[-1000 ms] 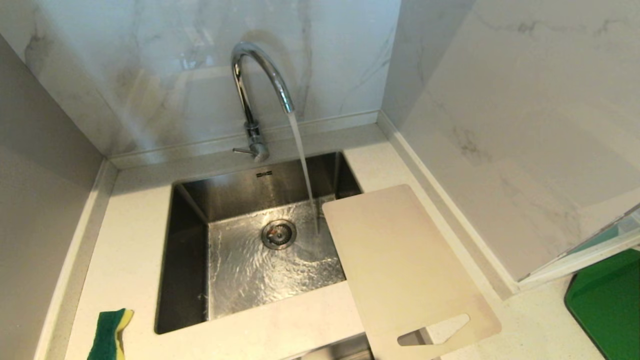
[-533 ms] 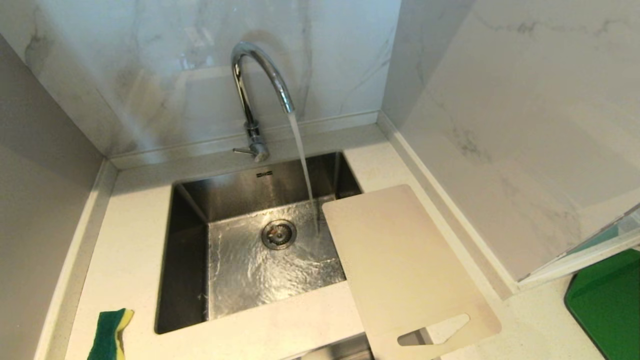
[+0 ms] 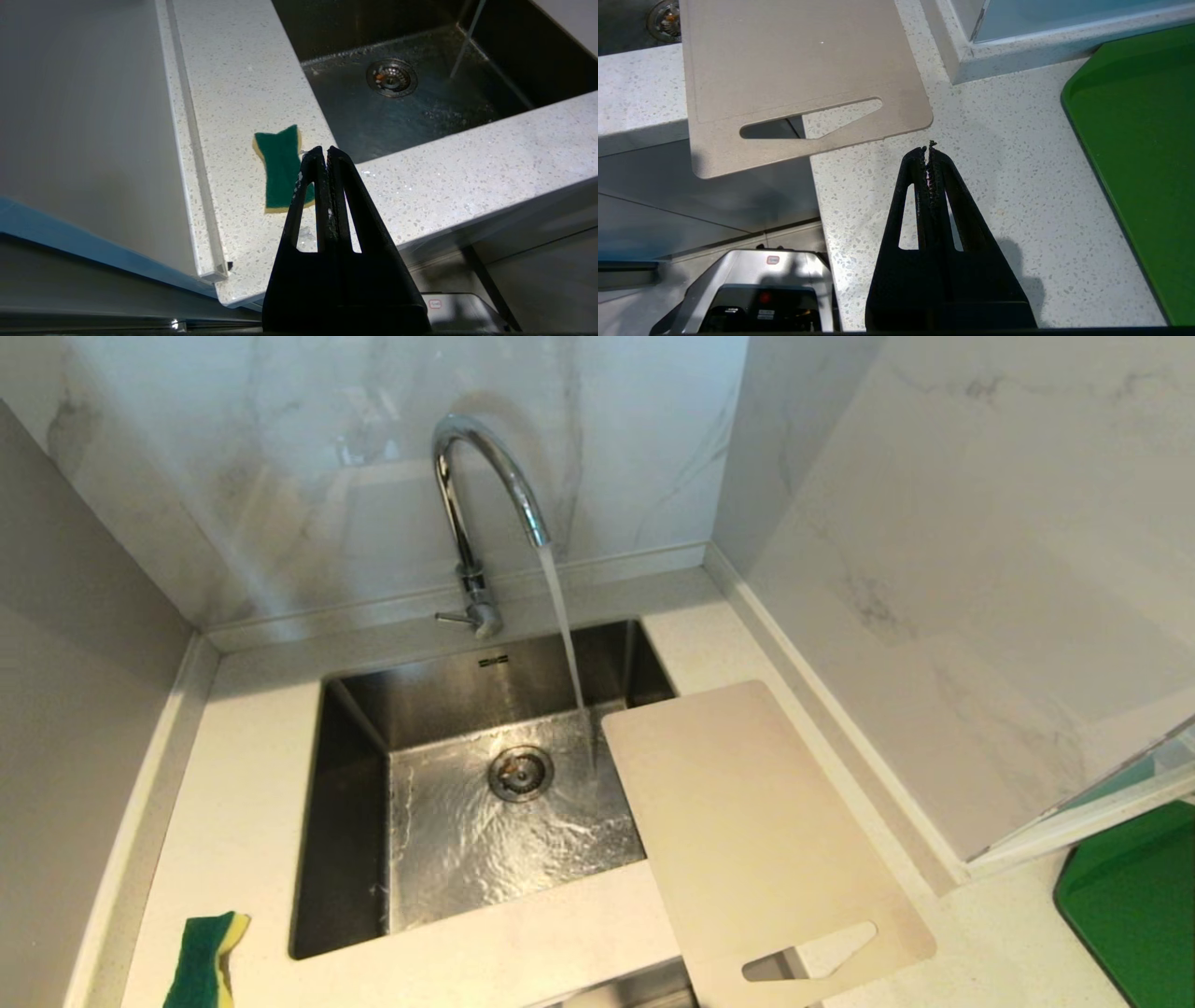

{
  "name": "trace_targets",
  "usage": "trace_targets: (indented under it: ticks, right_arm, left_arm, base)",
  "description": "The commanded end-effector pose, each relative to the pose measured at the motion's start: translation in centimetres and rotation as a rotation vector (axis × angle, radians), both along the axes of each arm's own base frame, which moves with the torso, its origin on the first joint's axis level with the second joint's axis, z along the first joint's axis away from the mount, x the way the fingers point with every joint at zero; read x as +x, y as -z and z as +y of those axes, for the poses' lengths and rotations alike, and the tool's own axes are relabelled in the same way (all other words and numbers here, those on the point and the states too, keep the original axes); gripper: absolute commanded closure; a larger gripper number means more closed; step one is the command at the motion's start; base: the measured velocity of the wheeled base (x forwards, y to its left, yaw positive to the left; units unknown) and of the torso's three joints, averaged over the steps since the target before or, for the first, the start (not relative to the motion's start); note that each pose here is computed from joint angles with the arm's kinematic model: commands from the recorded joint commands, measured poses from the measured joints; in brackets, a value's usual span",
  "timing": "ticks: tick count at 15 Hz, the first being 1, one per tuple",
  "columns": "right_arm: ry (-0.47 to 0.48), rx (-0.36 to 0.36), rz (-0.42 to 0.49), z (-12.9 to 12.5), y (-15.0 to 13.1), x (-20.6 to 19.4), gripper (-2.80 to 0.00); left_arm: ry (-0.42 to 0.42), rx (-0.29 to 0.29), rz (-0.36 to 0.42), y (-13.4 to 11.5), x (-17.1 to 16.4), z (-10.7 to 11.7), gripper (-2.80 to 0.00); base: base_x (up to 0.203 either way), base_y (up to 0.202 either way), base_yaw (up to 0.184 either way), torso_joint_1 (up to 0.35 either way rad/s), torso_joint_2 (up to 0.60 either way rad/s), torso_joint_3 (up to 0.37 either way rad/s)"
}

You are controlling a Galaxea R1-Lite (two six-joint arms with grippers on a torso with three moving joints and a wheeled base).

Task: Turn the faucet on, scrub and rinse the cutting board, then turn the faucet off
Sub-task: Turn off the tap

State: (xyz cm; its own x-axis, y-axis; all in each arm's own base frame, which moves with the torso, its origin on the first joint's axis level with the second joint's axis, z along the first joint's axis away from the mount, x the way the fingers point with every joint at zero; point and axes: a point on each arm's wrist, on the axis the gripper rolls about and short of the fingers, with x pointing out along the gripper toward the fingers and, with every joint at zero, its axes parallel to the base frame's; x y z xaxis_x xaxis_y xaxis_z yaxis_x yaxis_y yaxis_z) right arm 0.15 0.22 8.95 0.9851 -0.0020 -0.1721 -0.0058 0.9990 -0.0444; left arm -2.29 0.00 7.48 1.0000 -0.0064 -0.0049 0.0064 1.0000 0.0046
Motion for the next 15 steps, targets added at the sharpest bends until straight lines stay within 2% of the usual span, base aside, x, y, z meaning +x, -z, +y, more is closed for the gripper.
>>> trace_targets:
  ticks: [1, 4, 5, 7, 9, 12, 15]
  right_arm:
    - [-0.065, 0.008, -0.016, 0.0, 0.0, -0.2, 0.00]
    - [-0.076, -0.018, -0.200, 0.0, 0.5, -2.1, 0.00]
    - [-0.067, -0.031, -0.222, -0.1, 0.9, -2.5, 0.00]
    - [-0.034, -0.033, -0.174, -0.2, 1.4, -2.4, 0.00]
    - [-0.027, -0.024, -0.172, -0.2, 1.4, -2.4, 0.00]
    - [-0.007, 0.030, -0.173, -0.2, 1.4, -2.4, 0.00]
    - [-0.005, 0.037, -0.176, -0.2, 1.4, -2.4, 0.00]
  left_arm:
    - [0.000, 0.000, 0.003, 0.0, 0.0, 0.0, 0.00]
    - [0.000, 0.000, 0.003, 0.0, 0.0, 0.0, 0.00]
    - [0.000, 0.000, 0.003, 0.0, 0.0, 0.0, 0.00]
    - [0.000, 0.000, 0.003, 0.0, 0.0, 0.0, 0.00]
    - [0.000, 0.000, 0.003, 0.0, 0.0, 0.0, 0.00]
    - [0.000, 0.000, 0.003, 0.0, 0.0, 0.0, 0.00]
    - [0.000, 0.000, 0.003, 0.0, 0.0, 0.0, 0.00]
  base:
    - [0.000, 0.000, 0.000, 0.000, 0.00, 0.000]
    - [0.000, 0.000, 0.000, 0.000, 0.00, 0.000]
    - [0.000, 0.000, 0.000, 0.000, 0.00, 0.000]
    - [0.000, 0.000, 0.000, 0.000, 0.00, 0.000]
    - [0.000, 0.000, 0.000, 0.000, 0.00, 0.000]
    - [0.000, 0.000, 0.000, 0.000, 0.00, 0.000]
    - [0.000, 0.000, 0.000, 0.000, 0.00, 0.000]
